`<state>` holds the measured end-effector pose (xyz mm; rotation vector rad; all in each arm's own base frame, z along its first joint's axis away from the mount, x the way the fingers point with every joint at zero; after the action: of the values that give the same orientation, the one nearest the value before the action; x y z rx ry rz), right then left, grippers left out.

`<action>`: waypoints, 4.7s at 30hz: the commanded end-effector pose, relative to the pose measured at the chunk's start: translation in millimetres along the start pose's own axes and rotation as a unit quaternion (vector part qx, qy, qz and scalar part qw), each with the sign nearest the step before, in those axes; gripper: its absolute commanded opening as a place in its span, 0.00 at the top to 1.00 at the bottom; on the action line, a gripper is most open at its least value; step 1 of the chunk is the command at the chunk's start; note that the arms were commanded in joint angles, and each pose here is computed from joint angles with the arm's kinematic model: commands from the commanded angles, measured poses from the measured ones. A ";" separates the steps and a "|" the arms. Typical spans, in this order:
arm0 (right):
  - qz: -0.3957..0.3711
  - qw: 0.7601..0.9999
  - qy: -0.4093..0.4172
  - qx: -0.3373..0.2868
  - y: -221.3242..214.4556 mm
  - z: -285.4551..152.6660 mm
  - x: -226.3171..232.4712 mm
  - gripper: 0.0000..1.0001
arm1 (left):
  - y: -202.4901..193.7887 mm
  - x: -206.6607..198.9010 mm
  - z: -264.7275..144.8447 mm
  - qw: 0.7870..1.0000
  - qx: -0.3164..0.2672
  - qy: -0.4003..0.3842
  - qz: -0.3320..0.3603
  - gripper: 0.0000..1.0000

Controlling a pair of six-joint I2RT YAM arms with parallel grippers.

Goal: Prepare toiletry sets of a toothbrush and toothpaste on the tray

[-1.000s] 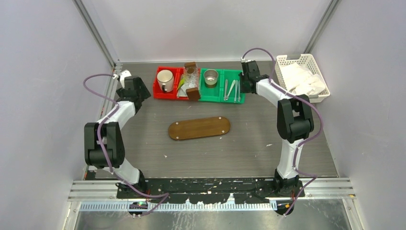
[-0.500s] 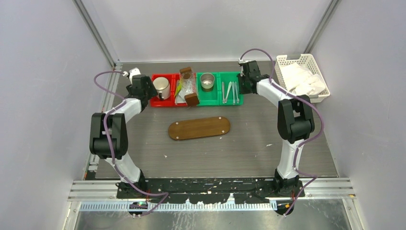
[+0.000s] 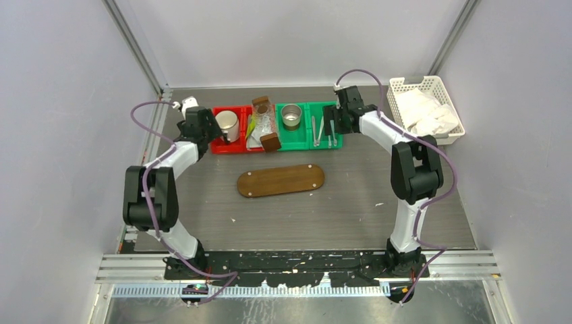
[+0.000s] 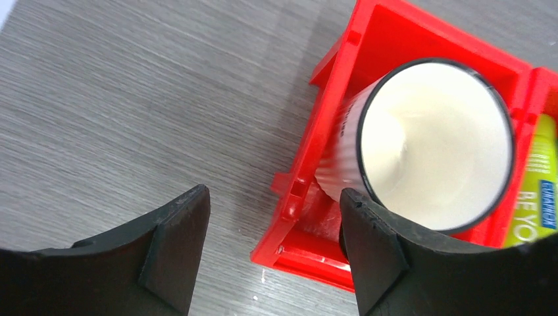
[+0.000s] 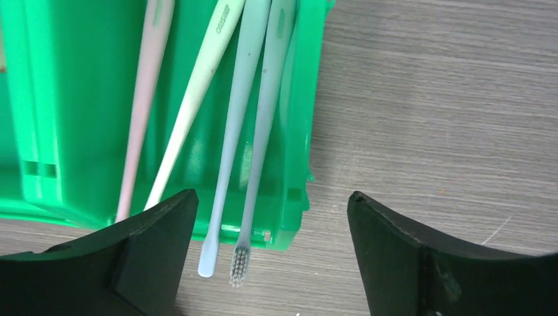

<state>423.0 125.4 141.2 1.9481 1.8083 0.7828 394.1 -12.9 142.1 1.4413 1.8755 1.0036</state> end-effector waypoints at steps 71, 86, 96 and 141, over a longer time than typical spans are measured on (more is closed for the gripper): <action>0.067 0.998 -0.011 -0.017 3.9 -122.9 172.1 0.42 | 106.1 -114.6 -47.6 0.918 0.029 -0.349 0.186 0.45; 0.113 0.994 0.002 0.004 -7.3 -156.5 80.8 0.41 | 91.7 -150.5 -47.7 0.829 -0.034 -0.422 0.366 0.36; 0.114 0.993 0.021 0.034 -20.1 -141.2 78.5 0.42 | 79.3 -167.4 -38.3 0.792 -0.032 -0.439 0.423 0.38; 0.091 0.989 0.021 0.118 -48.7 -72.3 101.4 0.41 | 69.9 -145.6 -46.7 0.727 0.033 -0.496 0.474 0.11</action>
<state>334.1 214.7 178.6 2.3136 1.8142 0.6356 432.5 -155.4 215.0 2.3571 0.3606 0.2323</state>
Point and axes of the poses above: each gripper's point midway between its finger pads, its own z axis out along the fingers, its own x axis along the line the jaws close on, y = z × x, the point moved 8 cm from there along -z, back along the fingers, and after that the axes turned 12 degrees about z, right-handed, at the moved point
